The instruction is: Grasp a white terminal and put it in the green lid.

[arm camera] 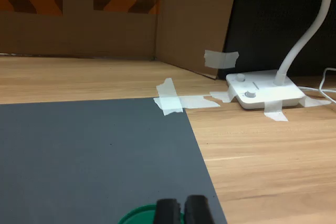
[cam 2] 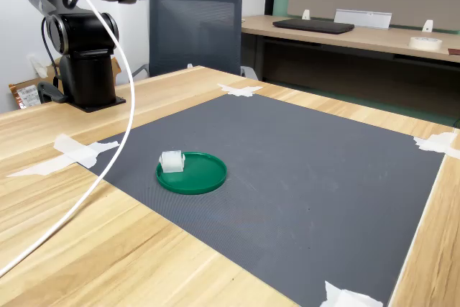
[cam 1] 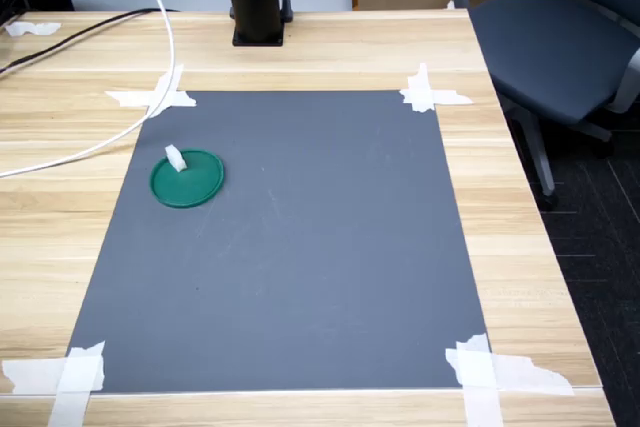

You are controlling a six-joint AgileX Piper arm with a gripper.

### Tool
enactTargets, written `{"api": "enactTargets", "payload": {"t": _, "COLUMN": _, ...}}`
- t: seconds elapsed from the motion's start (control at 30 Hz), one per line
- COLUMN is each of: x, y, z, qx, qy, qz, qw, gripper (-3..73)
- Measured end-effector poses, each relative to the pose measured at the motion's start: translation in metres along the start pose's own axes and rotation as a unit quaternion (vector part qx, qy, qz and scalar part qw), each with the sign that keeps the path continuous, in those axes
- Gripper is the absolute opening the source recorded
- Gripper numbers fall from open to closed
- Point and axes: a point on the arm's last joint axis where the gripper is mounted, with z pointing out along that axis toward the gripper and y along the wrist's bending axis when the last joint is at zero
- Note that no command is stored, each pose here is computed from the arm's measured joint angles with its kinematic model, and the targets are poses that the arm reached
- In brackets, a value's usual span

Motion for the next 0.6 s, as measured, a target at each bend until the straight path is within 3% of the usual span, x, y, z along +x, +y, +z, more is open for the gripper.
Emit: {"api": "enactTargets", "payload": {"t": 0.6, "x": 0.013, "y": -0.001, "z": -0.013, "qx": 0.018, "qy": -0.049, "qz": 0.003, "qw": 0.999, "gripper": -2.7}}
